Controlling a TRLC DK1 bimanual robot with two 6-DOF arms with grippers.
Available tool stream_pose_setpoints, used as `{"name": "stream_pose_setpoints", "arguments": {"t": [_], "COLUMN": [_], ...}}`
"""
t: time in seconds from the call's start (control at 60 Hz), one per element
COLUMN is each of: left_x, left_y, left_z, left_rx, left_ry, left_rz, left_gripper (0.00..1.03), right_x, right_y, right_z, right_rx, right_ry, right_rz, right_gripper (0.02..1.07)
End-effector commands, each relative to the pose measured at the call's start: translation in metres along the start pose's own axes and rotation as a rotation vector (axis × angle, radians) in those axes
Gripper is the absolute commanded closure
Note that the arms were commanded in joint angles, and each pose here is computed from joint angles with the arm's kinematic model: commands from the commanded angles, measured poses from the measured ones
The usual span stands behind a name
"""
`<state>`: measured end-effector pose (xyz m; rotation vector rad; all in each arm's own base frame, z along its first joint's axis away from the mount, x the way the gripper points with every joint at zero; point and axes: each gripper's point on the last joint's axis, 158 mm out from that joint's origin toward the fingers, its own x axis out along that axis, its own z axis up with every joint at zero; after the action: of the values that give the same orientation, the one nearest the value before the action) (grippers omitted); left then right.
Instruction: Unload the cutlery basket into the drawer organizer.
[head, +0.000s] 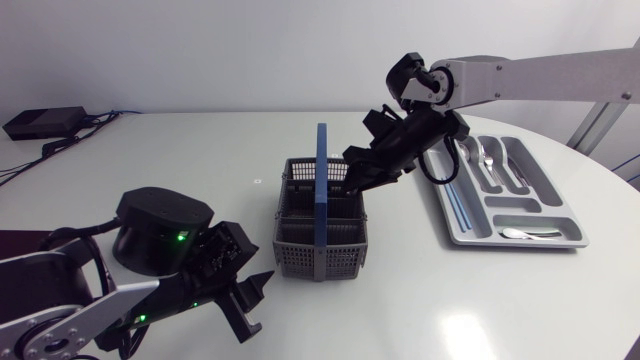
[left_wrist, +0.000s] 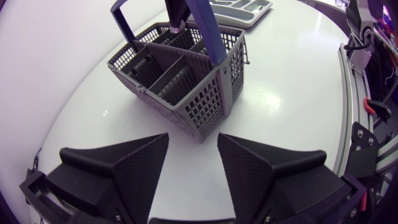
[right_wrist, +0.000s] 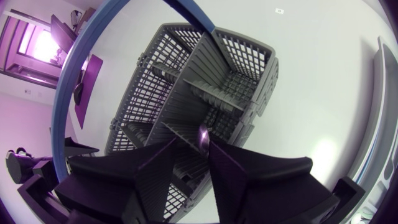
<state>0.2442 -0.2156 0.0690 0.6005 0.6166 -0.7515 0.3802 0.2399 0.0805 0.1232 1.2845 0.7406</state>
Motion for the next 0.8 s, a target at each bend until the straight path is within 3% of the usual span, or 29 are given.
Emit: {"name": "stream_pose_setpoints", "arguments": {"t": [0.0, 0.117, 0.417, 0.783], "left_x": [0.0, 0.0, -0.003, -0.004], "left_y": [-0.003, -0.003, -0.004, -0.005], "left_z": [-0.007, -0.008, -0.009, -0.008], "left_rx": [0.004, 0.004, 0.006, 0.006], "left_ry": [0.005, 0.006, -0.002, -0.006], "left_rz": [-0.005, -0.006, -0.006, -0.007], "left_gripper": [0.46, 0.46, 0.46, 0.46], "right_x": [0.007, 0.014, 0.022, -0.015], "right_y": [0.001, -0.002, 0.0, 0.021], "right_z": [-0.009, -0.008, 0.0, 0.011], "right_rx": [0.029, -0.001, -0.074, -0.145], "right_ry": [0.036, 0.025, -0.04, -0.142], "right_rz": [-0.009, -0.064, -0.149, -0.188], "right_gripper": [0.72, 0.84, 1.0, 1.01]}}
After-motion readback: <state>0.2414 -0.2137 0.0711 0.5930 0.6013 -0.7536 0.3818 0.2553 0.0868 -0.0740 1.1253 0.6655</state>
